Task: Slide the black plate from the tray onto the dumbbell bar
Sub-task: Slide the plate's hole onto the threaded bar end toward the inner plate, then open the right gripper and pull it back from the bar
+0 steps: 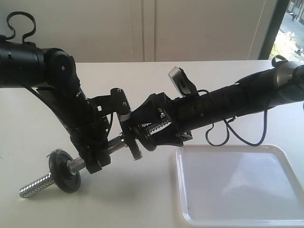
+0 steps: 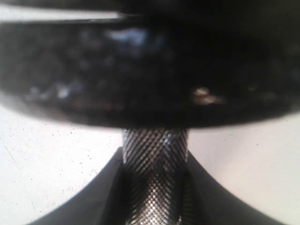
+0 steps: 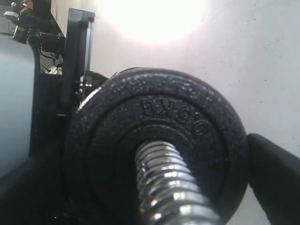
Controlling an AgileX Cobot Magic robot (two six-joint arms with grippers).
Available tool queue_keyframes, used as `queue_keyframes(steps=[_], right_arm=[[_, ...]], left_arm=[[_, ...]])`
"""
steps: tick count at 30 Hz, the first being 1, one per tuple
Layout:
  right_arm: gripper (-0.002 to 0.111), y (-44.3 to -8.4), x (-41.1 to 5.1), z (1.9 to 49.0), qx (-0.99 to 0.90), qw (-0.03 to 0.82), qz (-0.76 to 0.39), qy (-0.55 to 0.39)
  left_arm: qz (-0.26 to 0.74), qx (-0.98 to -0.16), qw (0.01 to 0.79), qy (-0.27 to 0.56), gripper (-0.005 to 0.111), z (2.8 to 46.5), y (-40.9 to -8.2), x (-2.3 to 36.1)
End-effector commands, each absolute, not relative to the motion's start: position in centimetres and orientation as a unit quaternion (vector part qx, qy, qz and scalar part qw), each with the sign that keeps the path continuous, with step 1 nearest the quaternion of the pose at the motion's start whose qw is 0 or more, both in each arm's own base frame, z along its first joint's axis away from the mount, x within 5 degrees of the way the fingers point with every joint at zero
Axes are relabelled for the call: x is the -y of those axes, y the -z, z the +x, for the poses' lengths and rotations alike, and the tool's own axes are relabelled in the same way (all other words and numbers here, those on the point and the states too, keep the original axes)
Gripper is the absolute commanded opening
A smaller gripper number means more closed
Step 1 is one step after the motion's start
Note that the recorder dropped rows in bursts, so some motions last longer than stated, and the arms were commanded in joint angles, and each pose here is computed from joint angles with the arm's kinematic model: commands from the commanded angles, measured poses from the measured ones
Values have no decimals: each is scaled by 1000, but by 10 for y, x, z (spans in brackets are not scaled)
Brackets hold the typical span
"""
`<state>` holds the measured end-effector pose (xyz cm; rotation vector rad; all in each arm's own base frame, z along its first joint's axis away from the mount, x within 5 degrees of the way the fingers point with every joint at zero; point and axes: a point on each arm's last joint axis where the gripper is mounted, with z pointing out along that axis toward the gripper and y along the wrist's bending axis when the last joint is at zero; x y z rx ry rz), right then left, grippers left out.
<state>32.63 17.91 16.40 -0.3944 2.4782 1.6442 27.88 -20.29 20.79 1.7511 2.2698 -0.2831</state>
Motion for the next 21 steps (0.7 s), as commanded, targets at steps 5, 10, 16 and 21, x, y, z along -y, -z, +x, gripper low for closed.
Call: queue_keyframes(steps=[5,10,16,21], right_arm=[[105,-178,-183,319,-794,54,-159,-584],[105,-178,-183,319,-796,48,-150,-584],[105,-172,-172,319,-812,34,-164,-558],[105,-166,-156,319,-837,1,-151,-526]], left_arm=[[572,-789,192,118,0,280,-237,207],[572,-789,192,118,0,280,-237,207],[572,-789,192,118,0,280,-237,207],[572,-789,192,118,0,280,-237,207]])
